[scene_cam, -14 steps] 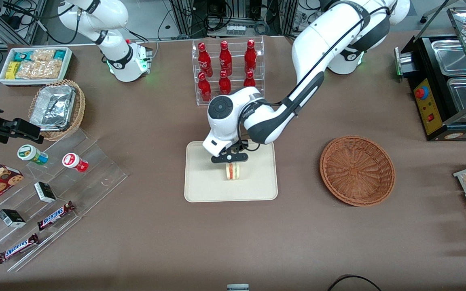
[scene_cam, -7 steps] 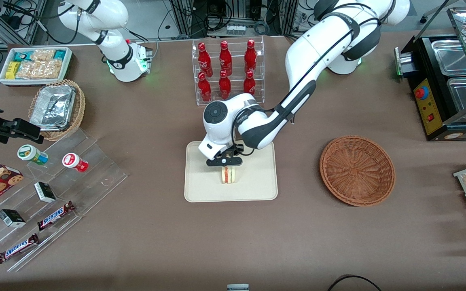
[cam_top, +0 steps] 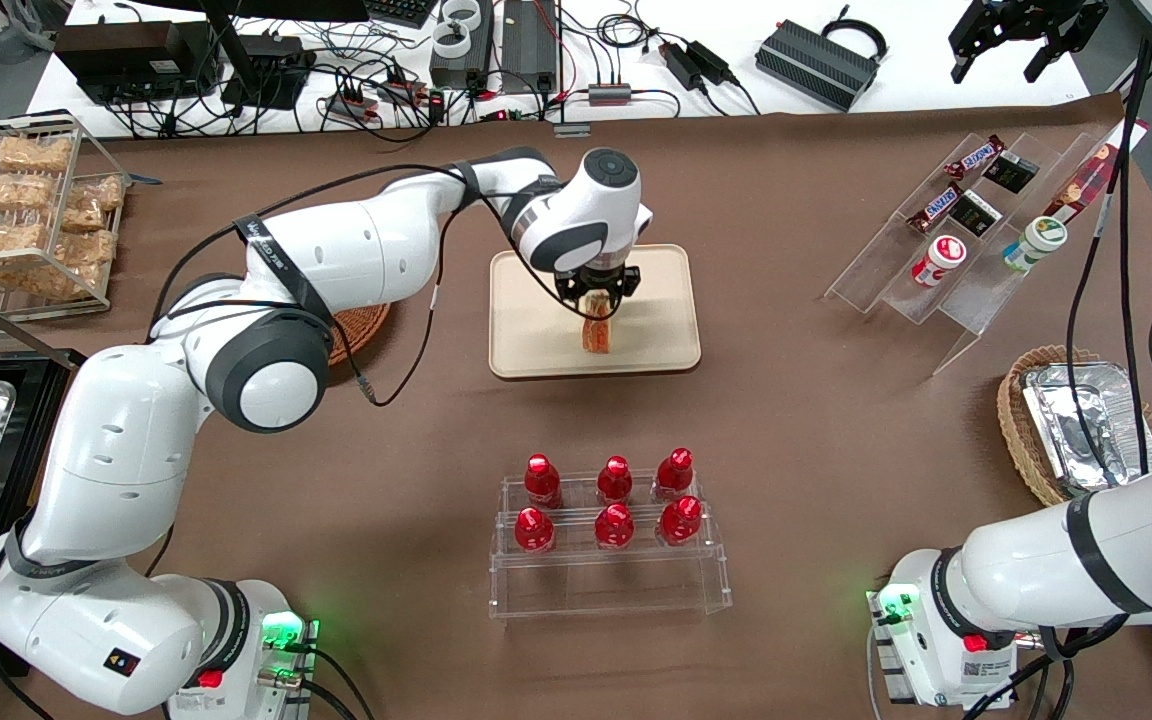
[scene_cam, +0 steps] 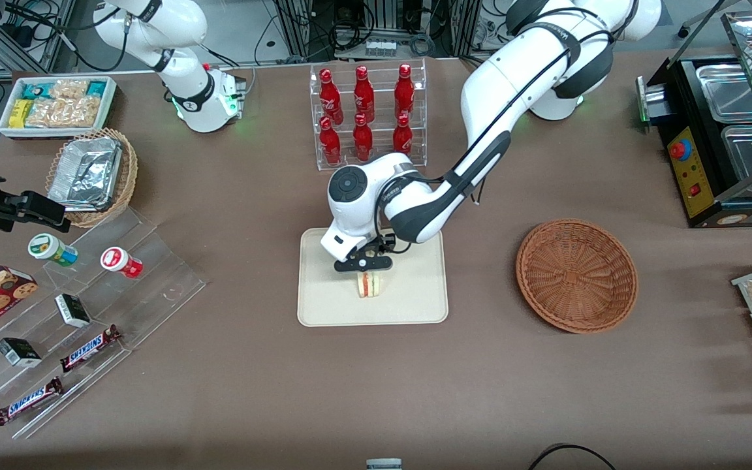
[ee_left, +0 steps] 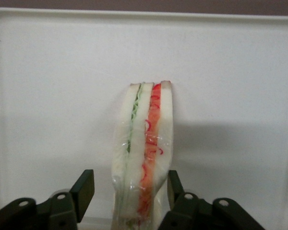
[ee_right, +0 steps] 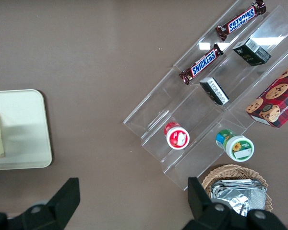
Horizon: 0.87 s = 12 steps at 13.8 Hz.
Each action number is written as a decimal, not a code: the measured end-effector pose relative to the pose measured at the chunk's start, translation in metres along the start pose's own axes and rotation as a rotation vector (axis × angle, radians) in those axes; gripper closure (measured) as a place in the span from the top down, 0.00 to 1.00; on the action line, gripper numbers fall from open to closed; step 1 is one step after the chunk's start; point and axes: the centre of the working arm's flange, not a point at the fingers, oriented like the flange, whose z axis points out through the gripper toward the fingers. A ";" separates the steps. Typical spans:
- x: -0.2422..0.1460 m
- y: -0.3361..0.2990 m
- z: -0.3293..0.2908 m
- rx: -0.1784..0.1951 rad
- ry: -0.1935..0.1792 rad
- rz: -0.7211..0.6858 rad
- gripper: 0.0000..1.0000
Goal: Place sandwich from basket to tray
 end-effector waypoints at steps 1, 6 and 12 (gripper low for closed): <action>0.010 -0.007 -0.014 0.004 0.009 -0.019 0.83; 0.042 -0.063 -0.124 0.047 -0.003 -0.172 1.00; 0.075 -0.185 -0.236 0.116 -0.005 -0.329 1.00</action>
